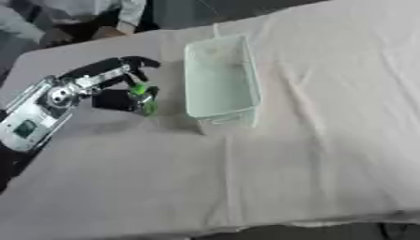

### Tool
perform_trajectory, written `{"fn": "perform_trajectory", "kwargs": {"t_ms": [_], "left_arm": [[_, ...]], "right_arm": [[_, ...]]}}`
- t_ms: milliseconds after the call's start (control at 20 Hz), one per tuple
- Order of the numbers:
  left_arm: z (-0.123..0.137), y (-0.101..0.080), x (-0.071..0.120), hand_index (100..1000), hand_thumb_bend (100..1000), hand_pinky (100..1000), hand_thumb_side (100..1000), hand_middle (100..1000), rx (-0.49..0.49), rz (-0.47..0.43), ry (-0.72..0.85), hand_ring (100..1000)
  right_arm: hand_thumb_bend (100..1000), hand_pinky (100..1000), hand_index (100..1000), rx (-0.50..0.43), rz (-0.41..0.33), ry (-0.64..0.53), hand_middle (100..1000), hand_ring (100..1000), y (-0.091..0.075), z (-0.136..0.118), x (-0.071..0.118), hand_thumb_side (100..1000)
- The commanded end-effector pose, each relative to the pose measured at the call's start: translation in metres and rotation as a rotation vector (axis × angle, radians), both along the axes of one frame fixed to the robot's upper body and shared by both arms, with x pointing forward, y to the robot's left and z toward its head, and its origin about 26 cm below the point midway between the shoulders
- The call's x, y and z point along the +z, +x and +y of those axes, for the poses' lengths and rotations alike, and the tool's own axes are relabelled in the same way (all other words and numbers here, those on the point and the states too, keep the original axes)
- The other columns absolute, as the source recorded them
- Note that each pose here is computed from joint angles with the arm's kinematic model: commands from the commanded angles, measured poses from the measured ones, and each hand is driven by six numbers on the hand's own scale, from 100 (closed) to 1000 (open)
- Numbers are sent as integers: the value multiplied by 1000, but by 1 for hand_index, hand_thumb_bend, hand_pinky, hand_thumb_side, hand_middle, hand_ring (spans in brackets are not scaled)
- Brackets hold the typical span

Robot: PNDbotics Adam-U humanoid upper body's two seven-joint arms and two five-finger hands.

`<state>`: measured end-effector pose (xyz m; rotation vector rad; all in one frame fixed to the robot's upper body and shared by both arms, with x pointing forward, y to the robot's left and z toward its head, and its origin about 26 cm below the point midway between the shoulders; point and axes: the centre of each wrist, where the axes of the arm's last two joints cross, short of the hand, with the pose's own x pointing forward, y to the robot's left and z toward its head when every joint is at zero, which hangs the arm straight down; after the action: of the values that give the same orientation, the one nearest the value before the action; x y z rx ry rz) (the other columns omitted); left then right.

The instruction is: Pick up objects on the table and place them in the box.

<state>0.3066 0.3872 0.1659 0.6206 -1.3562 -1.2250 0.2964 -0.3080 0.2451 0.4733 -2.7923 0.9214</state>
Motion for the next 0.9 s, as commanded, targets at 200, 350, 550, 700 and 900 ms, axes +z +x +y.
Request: {"fn": "perform_trajectory", "kwargs": {"t_ms": [200, 350, 550, 700, 900], "left_arm": [[10, 4, 14, 1000, 758, 746, 594, 978, 2, 14, 81, 800], [12, 6, 14, 1000, 764, 745, 592, 977, 6, 26, 95, 801], [15, 9, 14, 1000, 768, 745, 591, 978, 14, 30, 108, 802], [16, 10, 15, 1000, 756, 741, 592, 978, 16, 21, 103, 799], [12, 10, 26, 1000, 739, 743, 598, 986, 7, 3, 88, 806]], "right_arm": [[100, 677, 893, 20, -74, -58, 846, 785, -2, -1, 10, 573], [100, 678, 893, 22, -74, -57, 846, 785, -2, -1, 11, 573], [100, 678, 893, 26, -74, -59, 846, 785, -2, 0, 11, 573], [100, 678, 893, 27, -73, -58, 846, 785, -2, 0, 11, 573], [100, 678, 893, 27, -73, -60, 846, 785, -2, 0, 11, 572]]}}
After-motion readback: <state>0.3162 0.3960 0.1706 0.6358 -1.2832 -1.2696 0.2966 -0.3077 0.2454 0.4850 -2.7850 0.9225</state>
